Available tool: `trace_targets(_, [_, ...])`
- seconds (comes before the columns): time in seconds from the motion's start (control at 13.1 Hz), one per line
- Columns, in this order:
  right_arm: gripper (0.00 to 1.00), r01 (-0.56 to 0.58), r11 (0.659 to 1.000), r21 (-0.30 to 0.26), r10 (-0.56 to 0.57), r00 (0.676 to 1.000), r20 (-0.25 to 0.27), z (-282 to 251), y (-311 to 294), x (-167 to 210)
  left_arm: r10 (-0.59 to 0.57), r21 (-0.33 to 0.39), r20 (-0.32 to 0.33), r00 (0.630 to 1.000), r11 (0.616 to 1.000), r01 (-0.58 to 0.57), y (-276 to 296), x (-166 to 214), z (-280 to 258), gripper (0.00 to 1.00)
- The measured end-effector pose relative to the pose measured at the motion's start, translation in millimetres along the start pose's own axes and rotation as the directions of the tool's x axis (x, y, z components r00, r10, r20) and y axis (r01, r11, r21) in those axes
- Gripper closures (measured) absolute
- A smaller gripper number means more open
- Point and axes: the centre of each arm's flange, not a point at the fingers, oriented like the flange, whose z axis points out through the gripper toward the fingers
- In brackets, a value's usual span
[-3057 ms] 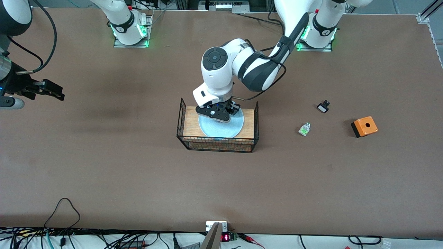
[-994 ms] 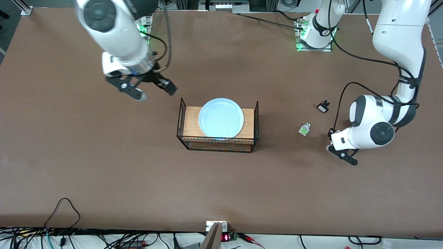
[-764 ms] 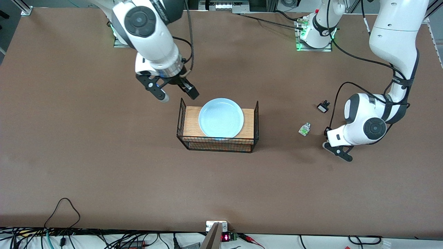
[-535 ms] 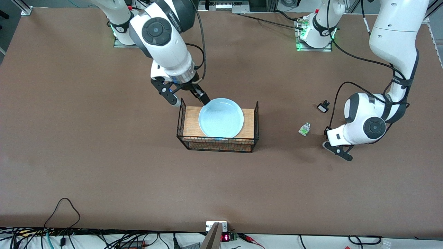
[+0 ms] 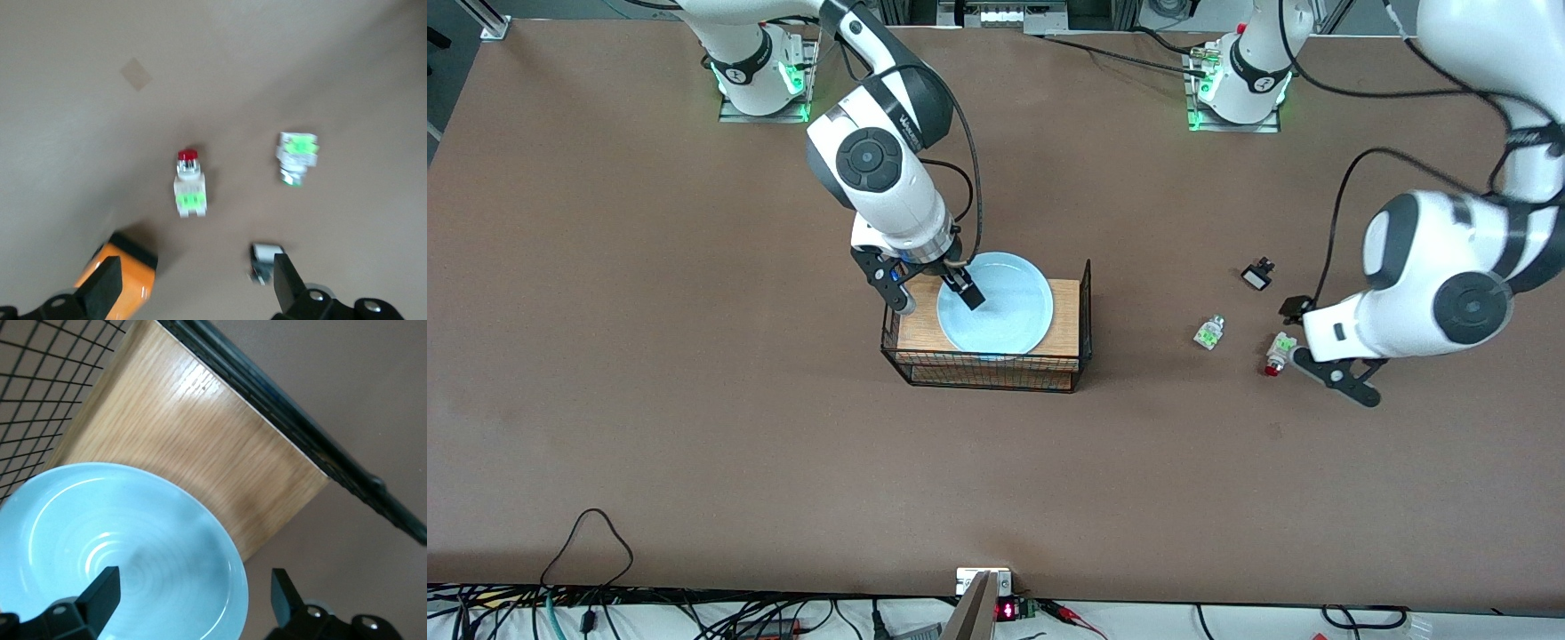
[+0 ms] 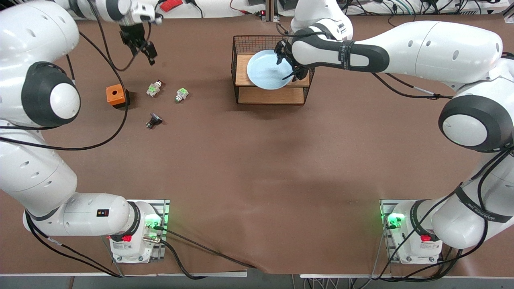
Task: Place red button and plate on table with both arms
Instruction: 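Lower the red button onto the table and open the left gripper, then grip the plate rim with the right gripper while the left gripper withdraws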
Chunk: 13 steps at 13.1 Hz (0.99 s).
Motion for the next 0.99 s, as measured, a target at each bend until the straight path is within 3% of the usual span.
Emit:
trace_targets(0.23, [0.03, 0.008, 1.0, -0.015, -0.008, 1.0, -0.008, 10.4, 0.6, 0.3, -0.125, 0.004, -0.002, 0.992, 0.992, 0.125, 13.5, -18.0, -92.9, 0.0])
trace_targets(0.46, [0.07, 0.012, 1.0, -0.013, -0.012, 1.0, -0.013, 14.1, 0.1, 0.7, -0.275, 0.004, -0.002, 0.961, 0.961, 0.275, 31.1, -24.7, -134.2, 0.0])
trace_targets(0.61, [0.29, 0.012, 1.0, -0.005, -0.012, 1.0, -0.013, 13.6, -0.8, 0.3, -0.325, 0.002, -0.018, 0.945, 0.946, 0.325, 30.1, -27.8, -143.4, 0.0])
trace_targets(0.69, [0.29, 0.014, 1.0, -0.004, -0.014, 1.0, -0.013, 13.7, -1.0, -0.6, -0.36, -0.005, -0.051, 0.932, 0.933, 0.36, 29.2, -29.1, -149.6, 0.0])
trace_targets(0.84, [0.49, 0.021, 1.0, -0.004, -0.021, 1.0, -0.015, 14.6, -0.9, -4.1, -0.443, -0.031, -0.189, 0.876, 0.895, 0.446, 21.3, -37.3, -161.5, 0.0])
trace_targets(0.99, [0.77, 0.027, 1.0, 0.002, -0.027, 1.0, -0.015, 17.5, -1.8, -7.0, -0.453, -0.032, -0.305, 0.838, 0.884, 0.466, 29.8, -67.1, -165.8, 0.0])
